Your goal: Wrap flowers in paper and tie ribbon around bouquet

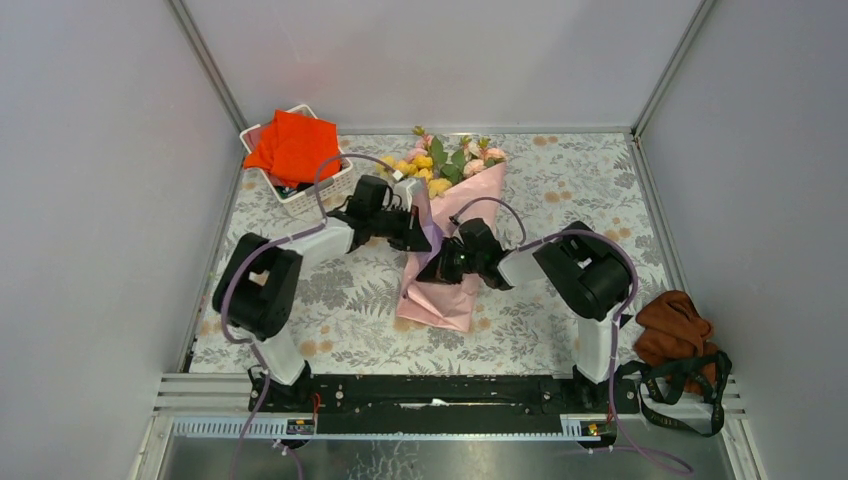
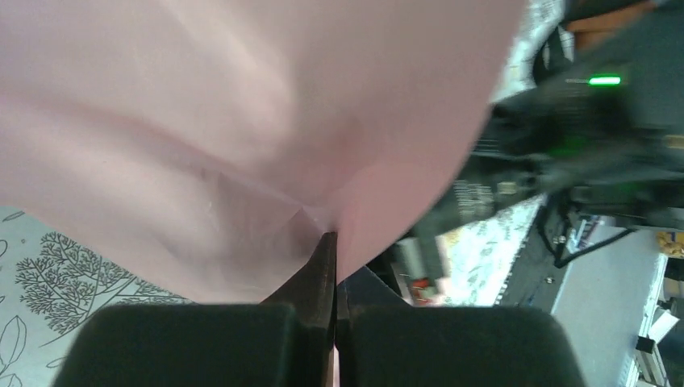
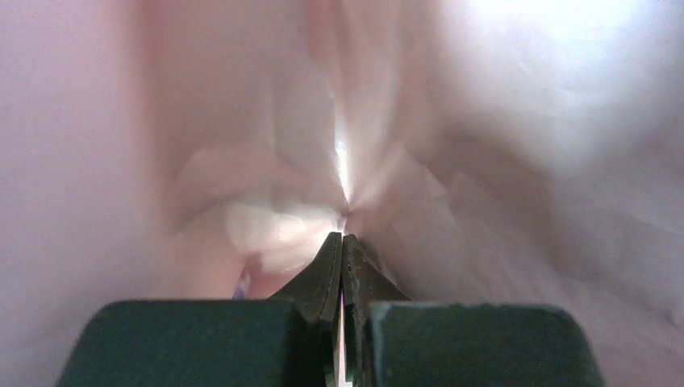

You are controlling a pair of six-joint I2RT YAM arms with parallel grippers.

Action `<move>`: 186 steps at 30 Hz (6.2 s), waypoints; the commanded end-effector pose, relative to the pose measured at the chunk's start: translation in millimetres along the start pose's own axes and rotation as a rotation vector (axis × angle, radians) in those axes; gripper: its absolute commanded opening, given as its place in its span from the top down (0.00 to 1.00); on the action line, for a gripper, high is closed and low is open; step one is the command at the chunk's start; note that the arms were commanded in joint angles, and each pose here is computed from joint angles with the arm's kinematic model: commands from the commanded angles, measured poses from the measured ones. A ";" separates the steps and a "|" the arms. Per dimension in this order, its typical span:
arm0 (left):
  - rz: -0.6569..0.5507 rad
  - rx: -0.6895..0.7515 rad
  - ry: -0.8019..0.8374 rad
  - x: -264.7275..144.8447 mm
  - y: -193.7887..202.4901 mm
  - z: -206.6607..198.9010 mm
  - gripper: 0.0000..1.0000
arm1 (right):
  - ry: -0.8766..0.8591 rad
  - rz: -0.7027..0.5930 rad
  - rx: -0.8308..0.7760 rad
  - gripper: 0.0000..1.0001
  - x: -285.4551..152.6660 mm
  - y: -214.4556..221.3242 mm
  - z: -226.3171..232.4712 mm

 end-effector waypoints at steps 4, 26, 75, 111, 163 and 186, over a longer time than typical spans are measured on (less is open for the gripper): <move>0.078 0.006 -0.080 34.2 19.3 29.0 1.00 | -0.102 -0.145 0.004 1.00 -31.7 -14.6 43.8; 0.098 0.164 -0.064 40.3 1.5 -14.3 1.00 | 0.254 -0.114 0.058 0.82 -79.9 -69.8 -65.6; 0.191 0.257 -0.084 90.5 20.1 0.9 1.00 | 0.071 -0.383 -0.021 0.90 -96.0 -120.0 -2.3; 0.204 0.423 0.059 81.3 -13.3 -37.1 0.46 | 0.149 -0.348 -0.030 1.00 -98.9 -131.6 -10.8; 0.570 0.805 0.122 44.3 36.6 -85.7 0.99 | 0.076 -0.336 -0.007 1.00 -90.7 -151.7 -36.7; 0.730 0.973 0.448 16.7 108.2 -149.8 0.88 | 0.091 -0.336 -0.011 1.00 -89.2 -152.9 -39.7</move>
Point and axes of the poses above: each gripper's point midway between its finger pads, its own x axis out along the fingers, its own z axis along the line the jaws close on, y = z × x, the point moved 8 cm from there along -x, back along the fingers, and after that the axes turned 9 degrees about x, right-handed, at the moved point
